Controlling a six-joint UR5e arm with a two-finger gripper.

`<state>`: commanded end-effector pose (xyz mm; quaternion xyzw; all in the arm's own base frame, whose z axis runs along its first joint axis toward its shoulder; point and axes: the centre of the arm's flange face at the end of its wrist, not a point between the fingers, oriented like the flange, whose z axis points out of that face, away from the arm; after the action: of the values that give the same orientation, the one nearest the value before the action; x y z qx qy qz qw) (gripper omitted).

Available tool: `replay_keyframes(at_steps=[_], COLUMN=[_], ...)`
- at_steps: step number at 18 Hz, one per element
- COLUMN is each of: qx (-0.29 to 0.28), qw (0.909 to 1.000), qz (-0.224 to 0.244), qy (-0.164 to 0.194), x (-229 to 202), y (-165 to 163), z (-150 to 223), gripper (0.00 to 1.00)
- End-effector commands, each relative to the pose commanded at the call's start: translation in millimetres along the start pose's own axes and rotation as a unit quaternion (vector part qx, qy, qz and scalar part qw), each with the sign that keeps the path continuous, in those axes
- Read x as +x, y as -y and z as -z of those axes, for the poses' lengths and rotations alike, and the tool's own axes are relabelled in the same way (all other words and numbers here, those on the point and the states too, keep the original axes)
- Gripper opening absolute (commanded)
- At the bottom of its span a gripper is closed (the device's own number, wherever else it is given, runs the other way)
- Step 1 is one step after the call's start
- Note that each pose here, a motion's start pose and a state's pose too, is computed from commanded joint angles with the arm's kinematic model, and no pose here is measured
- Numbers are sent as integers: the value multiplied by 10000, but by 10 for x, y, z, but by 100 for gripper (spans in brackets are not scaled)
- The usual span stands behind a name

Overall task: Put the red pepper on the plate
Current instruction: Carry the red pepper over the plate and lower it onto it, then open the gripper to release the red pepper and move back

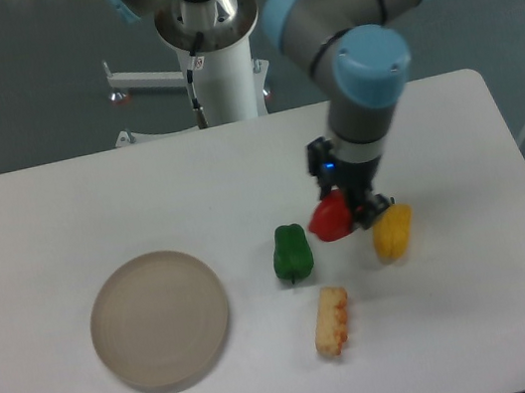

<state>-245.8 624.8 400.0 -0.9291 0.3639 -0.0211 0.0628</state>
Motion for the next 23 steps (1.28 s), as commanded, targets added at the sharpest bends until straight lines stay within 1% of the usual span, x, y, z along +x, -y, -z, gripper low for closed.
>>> replay_keyframes(at_steps=[2,5,6,7,8,9,10,11,13,15,18,19,20,23], qx=[6,73,86,77,64,66,90,83,30,-16,-65,-73,-83,-36], qw=[10000,9996,9996,9997,9995,9992,9990,9991,9995,9998,9999,10000,9999,10000], qz=[64,194,185,199,288,394,403,362,285,164,81,59,52,50], qy=[31,189,196,136,88,95,142,181,148,78,-1,-16,-18,60], x=[154,411,490,593,620,579,557,565,593,711,809,811,793,778], y=[337,678,777,966,1063,1154,1252,1324,1420,1558,1636,1643,1648,1671], z=[-138,-452,-541,-699,-811,-951,-1076,-1170,-1359,-1461,-1563,-1594,-1626,-1516], gripper=[33,32,32,32,32,32,32,32,32,37,49,57,100,100])
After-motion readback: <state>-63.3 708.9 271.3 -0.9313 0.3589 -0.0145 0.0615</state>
